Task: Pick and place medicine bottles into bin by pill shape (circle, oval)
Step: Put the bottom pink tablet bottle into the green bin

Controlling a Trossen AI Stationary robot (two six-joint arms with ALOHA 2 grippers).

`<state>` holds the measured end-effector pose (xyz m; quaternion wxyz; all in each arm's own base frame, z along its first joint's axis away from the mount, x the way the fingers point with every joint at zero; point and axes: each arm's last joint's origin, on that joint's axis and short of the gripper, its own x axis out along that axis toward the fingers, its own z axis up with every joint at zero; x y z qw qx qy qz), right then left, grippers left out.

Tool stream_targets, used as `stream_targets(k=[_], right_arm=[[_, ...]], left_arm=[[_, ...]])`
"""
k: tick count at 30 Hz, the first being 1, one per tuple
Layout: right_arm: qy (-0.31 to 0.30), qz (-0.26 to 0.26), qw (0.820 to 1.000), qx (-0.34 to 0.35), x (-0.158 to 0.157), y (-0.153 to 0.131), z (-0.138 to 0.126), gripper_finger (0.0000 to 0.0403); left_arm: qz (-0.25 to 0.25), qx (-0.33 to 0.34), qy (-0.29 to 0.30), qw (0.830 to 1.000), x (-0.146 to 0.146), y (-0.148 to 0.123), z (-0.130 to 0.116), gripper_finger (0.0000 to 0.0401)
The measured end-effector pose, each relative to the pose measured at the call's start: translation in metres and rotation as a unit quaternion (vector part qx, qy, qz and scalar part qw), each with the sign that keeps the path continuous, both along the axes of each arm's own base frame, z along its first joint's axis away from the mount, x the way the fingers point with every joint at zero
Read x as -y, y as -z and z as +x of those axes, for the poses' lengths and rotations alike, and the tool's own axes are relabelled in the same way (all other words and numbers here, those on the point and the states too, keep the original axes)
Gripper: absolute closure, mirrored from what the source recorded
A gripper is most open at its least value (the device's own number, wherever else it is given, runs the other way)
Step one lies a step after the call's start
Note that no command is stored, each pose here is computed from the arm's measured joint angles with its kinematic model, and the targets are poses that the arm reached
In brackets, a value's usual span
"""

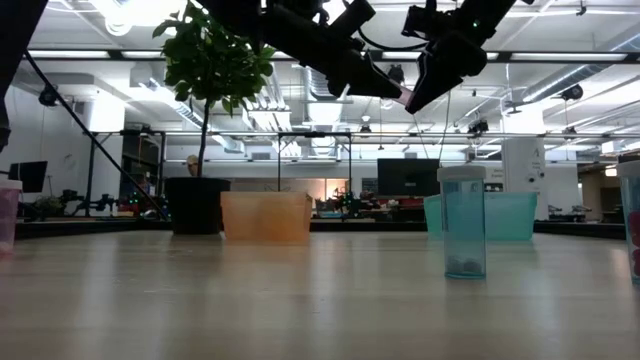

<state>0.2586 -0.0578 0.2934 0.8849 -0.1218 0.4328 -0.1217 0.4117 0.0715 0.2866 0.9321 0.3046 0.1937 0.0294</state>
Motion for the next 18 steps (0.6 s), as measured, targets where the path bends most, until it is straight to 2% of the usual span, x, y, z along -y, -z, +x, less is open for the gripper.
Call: stream_targets(k=[9,18], right_arm=[[-0.002,0.001,1.000,-0.001,-0.0002,0.0002,0.0000,0.0298],[0.010,0.006,1.000,-0.006,0.0000,0.0069,-0.0014,0.0294]], left_arm=[[0.000,-0.001,0.000,1.000,-0.0002,0.0002,-0.0001,0.0293],[0.000,-0.002,0.003,1.000,0.0003,0.0008,-0.0002,0.0218]])
